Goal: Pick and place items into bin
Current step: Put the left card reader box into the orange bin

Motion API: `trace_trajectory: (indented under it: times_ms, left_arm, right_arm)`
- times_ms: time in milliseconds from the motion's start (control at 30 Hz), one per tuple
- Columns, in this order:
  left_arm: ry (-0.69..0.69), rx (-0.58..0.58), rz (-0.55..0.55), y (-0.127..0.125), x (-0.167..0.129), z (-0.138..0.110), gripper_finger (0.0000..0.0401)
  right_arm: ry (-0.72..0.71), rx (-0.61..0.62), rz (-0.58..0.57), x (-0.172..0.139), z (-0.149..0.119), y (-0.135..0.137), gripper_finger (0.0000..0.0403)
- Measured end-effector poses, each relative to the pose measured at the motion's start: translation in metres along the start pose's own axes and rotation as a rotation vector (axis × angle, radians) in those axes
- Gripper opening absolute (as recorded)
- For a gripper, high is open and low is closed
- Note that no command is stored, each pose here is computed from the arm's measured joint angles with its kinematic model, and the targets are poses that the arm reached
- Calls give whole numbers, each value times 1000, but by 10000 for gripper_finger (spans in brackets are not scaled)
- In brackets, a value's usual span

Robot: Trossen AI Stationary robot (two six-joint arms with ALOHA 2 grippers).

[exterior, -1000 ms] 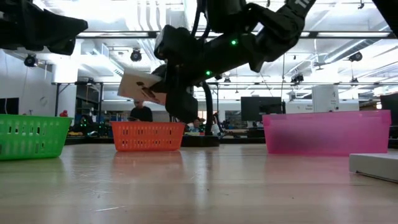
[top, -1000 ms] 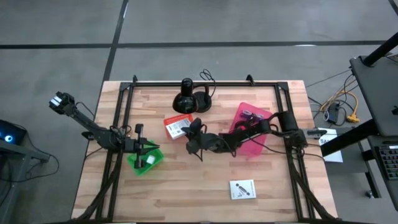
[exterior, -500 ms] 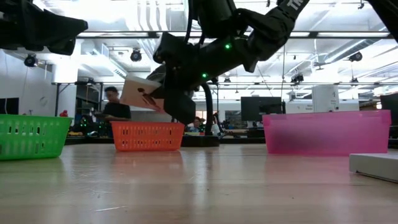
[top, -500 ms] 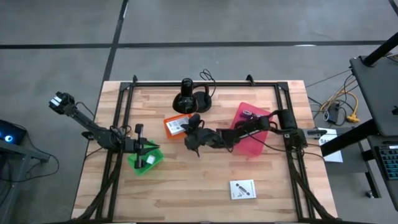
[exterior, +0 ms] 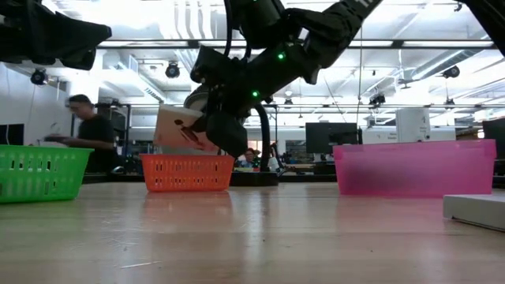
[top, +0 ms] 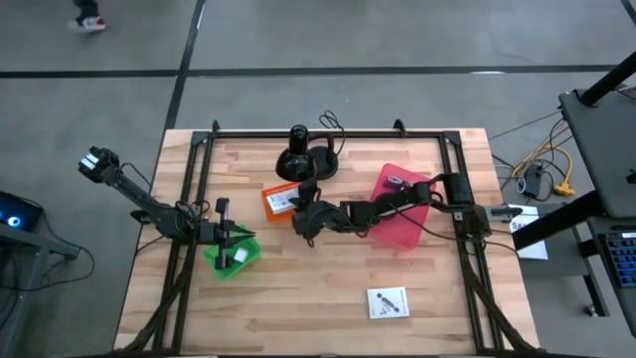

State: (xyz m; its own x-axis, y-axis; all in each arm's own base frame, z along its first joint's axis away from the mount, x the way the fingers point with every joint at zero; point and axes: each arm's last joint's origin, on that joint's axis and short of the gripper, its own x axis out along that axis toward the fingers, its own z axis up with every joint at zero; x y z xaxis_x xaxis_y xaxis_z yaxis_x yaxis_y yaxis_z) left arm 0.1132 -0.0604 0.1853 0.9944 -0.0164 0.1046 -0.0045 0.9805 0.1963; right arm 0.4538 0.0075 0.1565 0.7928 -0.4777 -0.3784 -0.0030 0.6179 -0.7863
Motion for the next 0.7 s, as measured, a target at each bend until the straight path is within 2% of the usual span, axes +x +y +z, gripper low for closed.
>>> trace_trajectory:
  times_ms: [433,700]
  left_arm:
    - [0,0,0,0,0,0,2]
    - [0,-1,0,0,0,0,2]
  right_arm:
    - [-7,33,6,5,-4,-6,38]
    - [-34,63,54,7,-7,-7,38]
